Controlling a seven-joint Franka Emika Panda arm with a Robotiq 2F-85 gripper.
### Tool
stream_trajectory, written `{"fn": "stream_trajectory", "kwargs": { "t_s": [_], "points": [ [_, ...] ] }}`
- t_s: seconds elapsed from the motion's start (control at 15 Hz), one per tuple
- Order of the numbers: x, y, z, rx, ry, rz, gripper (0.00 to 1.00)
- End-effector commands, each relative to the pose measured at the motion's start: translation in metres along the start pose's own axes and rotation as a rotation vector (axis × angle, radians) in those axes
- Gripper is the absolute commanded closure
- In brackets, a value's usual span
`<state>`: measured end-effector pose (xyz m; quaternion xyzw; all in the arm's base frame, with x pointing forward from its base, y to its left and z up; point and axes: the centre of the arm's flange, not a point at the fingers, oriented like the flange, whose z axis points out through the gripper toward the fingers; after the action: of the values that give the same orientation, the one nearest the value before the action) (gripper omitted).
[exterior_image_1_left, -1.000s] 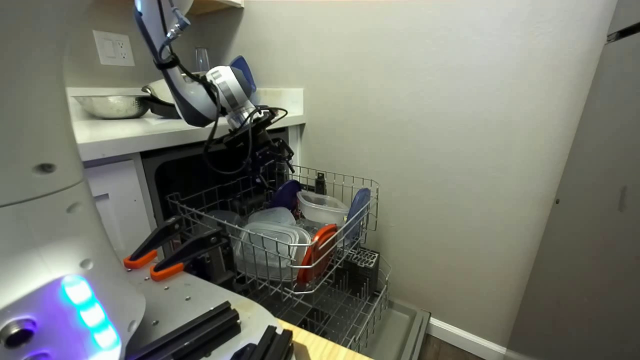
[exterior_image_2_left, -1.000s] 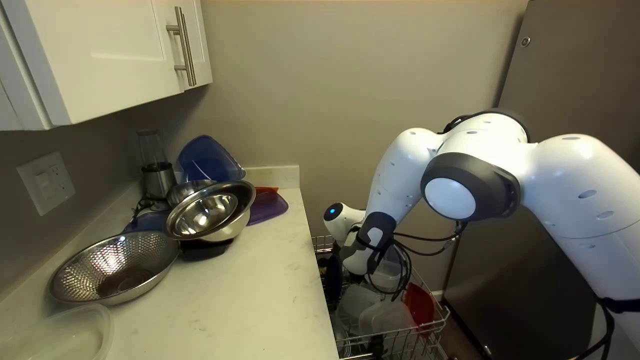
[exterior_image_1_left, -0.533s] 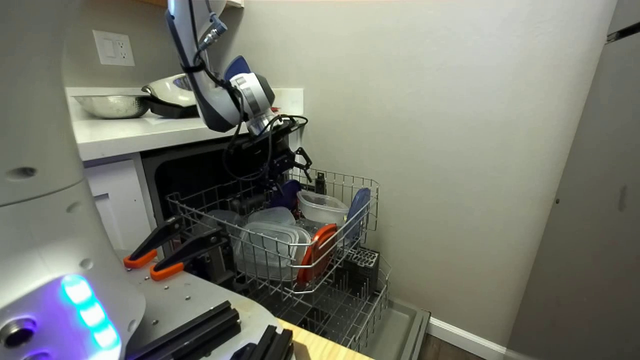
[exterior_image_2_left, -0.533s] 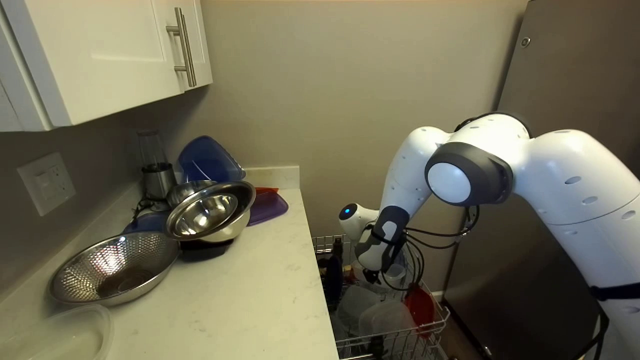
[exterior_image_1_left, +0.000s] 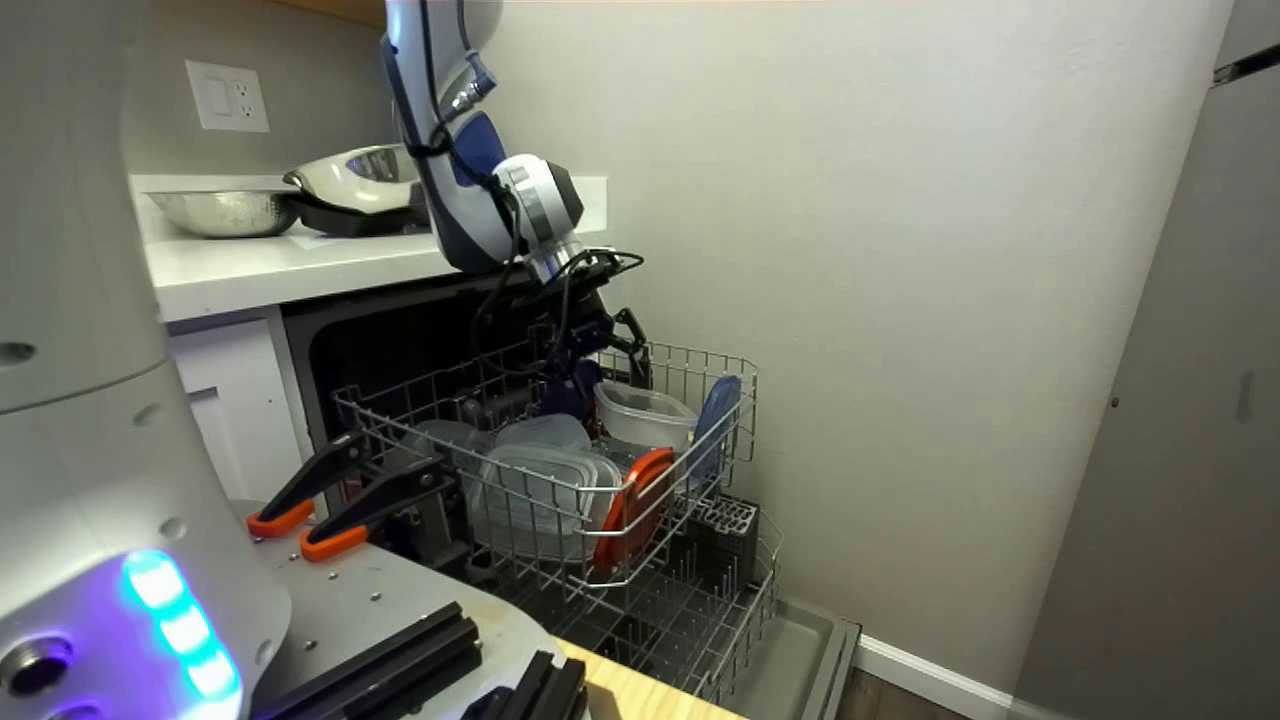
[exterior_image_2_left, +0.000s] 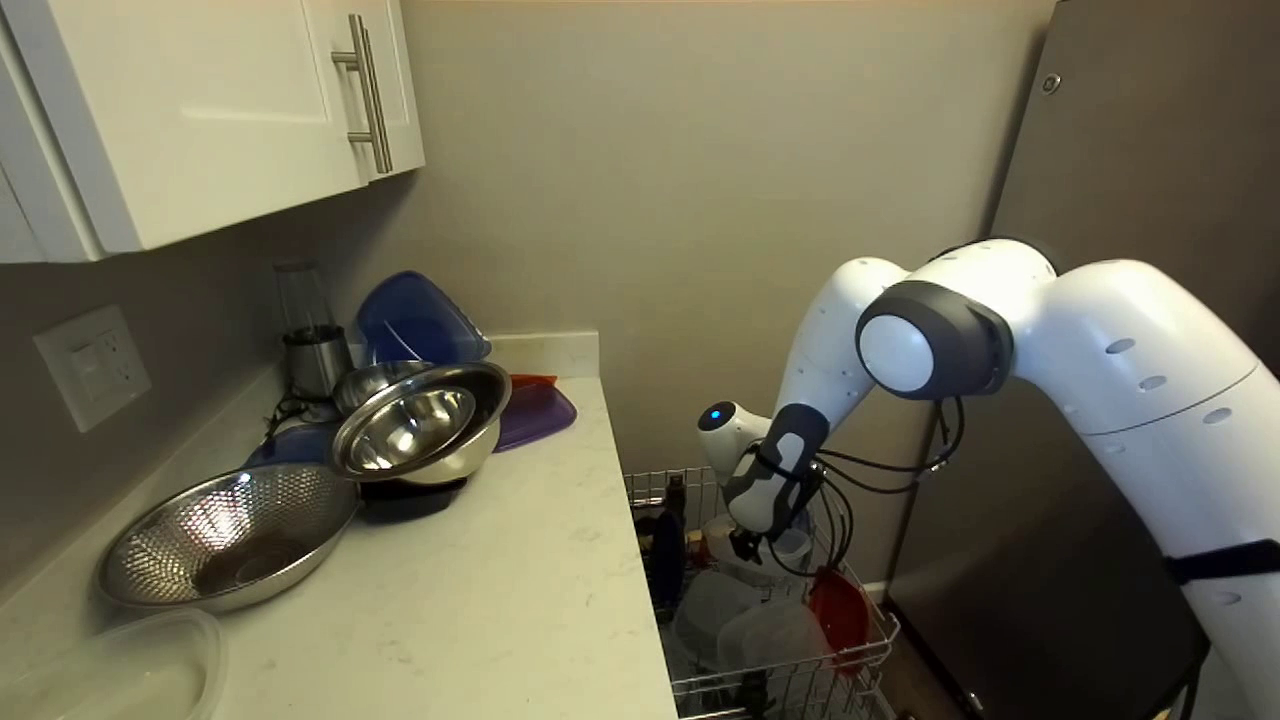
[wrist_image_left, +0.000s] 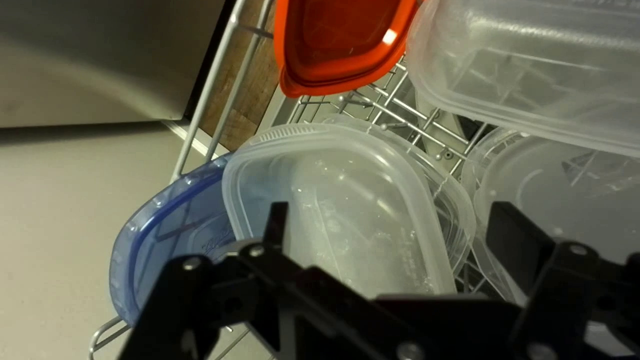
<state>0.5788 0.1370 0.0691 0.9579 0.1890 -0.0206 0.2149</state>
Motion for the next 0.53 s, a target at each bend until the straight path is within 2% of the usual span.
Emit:
{"fn": "stream_trajectory", "kwargs": {
  "t_s": [0.0,0.47],
  "points": [
    [0.011,0.001,0.016,0.027,0.029,0.016,0.00],
    [0.023,-0.008,0.034,0.077,0.058,0.028,0.00]
  ]
}}
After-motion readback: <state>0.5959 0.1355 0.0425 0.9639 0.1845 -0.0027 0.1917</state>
